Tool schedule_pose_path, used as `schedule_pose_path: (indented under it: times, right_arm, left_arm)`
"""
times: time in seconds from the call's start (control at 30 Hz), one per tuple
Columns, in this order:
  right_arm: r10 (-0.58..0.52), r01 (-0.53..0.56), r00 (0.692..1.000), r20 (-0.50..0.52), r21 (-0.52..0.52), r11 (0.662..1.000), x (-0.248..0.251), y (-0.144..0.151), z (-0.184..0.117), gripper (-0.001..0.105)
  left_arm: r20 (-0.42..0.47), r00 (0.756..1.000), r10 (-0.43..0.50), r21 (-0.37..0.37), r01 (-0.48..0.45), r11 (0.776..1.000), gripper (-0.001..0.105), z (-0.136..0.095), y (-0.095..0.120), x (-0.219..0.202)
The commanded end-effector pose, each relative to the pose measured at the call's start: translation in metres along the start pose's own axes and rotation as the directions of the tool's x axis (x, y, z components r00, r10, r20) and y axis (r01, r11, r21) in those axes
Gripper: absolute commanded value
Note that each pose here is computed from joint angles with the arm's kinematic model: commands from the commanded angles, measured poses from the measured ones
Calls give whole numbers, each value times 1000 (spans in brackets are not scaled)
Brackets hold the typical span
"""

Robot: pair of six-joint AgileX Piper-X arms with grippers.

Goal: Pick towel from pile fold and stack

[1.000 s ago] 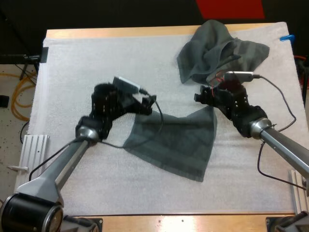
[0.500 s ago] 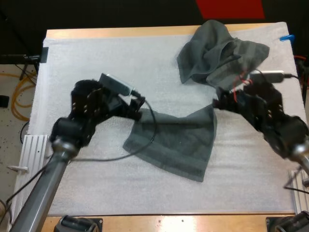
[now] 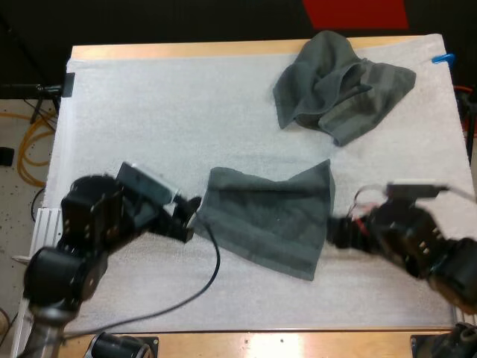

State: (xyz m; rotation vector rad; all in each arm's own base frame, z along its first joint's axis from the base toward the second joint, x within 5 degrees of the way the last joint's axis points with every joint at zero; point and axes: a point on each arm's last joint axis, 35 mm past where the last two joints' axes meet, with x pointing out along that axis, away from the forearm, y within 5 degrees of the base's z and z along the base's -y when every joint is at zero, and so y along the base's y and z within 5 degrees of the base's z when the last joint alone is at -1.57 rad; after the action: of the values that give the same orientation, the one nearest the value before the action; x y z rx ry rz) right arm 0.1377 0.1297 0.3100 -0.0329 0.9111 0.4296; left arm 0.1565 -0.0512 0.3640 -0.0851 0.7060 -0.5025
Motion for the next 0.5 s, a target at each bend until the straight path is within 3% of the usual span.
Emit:
schedule_pose_path:
  times: [0.0, 0.23, 0.47]
  right_arm:
    - [26, -24, 997, -68, 30, 999, 8, 2, -14, 71]
    - [174, -132, 968, -180, 224, 966, 58, 3, -60, 71]
    - [366, -263, 911, -191, 414, 872, 110, 8, -86, 71]
  left_arm:
    - [-12, 1000, 15, -12, -15, 1000, 72, -6, -1, -5]
    - [-61, 998, 18, -44, -21, 999, 72, -32, -4, -22]
    - [-61, 998, 14, -59, -18, 998, 72, -40, -6, -29]
